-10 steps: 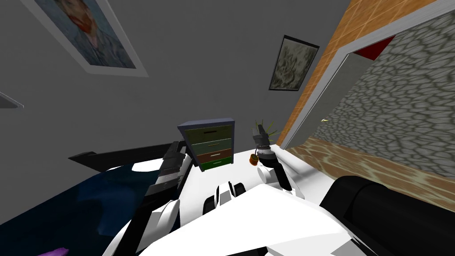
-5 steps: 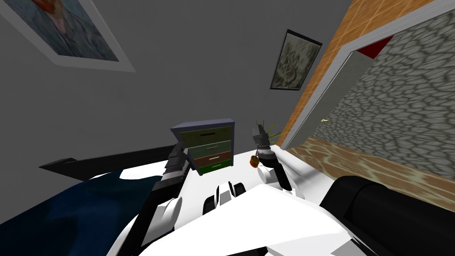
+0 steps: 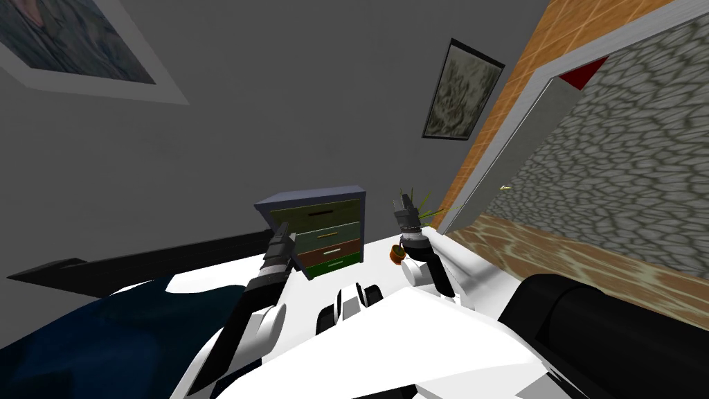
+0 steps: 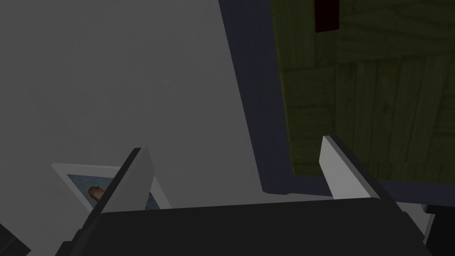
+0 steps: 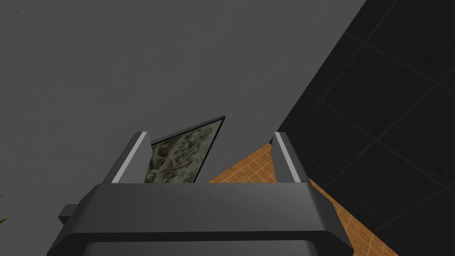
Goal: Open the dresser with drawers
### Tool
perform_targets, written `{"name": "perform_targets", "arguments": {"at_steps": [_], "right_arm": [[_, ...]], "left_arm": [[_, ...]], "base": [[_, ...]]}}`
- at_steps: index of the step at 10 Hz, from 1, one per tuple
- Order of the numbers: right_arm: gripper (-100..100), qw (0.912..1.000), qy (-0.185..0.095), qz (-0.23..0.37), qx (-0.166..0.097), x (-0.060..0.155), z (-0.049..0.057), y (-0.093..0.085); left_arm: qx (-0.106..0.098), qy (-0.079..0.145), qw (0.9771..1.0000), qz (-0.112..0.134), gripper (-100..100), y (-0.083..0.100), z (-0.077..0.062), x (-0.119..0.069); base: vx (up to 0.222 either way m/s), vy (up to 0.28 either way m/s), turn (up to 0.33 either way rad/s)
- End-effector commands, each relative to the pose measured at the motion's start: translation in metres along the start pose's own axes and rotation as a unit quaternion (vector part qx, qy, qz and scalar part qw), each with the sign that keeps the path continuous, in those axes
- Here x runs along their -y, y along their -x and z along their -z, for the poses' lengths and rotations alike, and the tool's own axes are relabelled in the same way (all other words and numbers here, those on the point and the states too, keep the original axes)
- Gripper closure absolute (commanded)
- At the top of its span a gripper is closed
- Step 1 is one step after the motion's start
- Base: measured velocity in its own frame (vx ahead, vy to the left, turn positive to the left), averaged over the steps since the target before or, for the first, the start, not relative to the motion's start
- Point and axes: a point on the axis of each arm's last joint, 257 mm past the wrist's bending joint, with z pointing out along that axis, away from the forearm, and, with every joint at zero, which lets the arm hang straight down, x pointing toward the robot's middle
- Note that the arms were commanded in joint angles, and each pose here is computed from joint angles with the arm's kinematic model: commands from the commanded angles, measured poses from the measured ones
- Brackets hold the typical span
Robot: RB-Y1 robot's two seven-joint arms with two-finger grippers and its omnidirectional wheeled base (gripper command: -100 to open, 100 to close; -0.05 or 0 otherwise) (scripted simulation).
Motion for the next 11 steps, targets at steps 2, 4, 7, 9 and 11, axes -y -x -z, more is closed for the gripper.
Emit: {"name": "perform_targets", "arguments": {"at_steps": [2, 4, 7, 9, 11], "right_arm": [[0, 1.0, 0.0, 0.0, 0.0, 0.0, 0.0, 0.0], [0, 1.0, 0.0, 0.0, 0.0, 0.0, 0.0, 0.0], [0, 1.0, 0.0, 0.0, 0.0, 0.0, 0.0, 0.0], [0, 1.0, 0.0, 0.0, 0.0, 0.0, 0.0, 0.0], [0, 1.0, 0.0, 0.0, 0.0, 0.0, 0.0, 0.0]], "left_arm": [[-0.007, 0.033, 0.9994, -0.003, -100, -0.003, -0.003, -0.018], [-0.01, 0.052, 0.9986, -0.005, -100, -0.005, -0.003, -0.03], [-0.016, 0.081, 0.9966, -0.009, -100, -0.007, -0.004, -0.047], [-0.019, 0.098, 0.9949, -0.011, -100, -0.009, -0.003, -0.057], [-0.023, 0.117, 0.9927, -0.015, -100, -0.01, -0.003, -0.069]], "base": [[0.09, -0.016, -0.033], [0.094, -0.016, -0.031], [0.105, -0.011, -0.038], [0.094, -0.029, -0.031], [0.111, -0.018, -0.039]]}}
